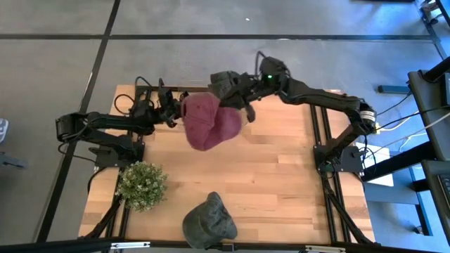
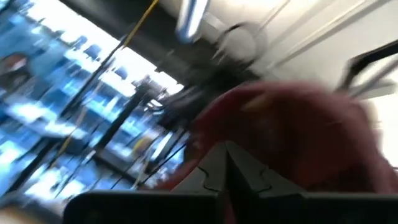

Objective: Pick & Place hat
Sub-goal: Put the maroon cap into the left transparent bin

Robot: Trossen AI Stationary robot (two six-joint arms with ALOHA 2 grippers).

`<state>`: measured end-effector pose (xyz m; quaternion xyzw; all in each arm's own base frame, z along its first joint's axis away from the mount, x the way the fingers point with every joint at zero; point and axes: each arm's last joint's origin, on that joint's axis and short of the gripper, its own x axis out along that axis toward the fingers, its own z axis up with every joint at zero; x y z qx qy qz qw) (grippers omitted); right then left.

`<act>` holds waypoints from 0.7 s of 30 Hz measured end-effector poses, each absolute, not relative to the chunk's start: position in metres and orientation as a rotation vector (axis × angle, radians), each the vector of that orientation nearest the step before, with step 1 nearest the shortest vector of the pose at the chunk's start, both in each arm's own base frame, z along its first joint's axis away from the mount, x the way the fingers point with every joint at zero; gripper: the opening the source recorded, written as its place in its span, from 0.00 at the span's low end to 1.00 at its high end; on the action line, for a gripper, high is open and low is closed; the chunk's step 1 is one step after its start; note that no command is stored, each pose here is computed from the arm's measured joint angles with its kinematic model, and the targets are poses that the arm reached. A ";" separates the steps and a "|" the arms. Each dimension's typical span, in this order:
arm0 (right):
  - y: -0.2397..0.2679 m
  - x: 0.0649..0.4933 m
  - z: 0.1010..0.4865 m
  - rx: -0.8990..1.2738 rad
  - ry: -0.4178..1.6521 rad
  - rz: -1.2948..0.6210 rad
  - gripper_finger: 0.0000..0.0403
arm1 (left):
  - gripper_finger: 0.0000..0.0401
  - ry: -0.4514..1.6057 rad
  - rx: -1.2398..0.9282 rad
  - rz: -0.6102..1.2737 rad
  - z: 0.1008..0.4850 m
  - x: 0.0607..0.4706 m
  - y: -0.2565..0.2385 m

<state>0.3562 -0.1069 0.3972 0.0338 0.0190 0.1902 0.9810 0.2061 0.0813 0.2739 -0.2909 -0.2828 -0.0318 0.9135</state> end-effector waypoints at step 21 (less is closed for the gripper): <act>-0.135 0.307 0.402 0.212 0.268 -0.206 0.00 | 0.01 -0.624 -0.169 -0.168 0.319 0.190 0.059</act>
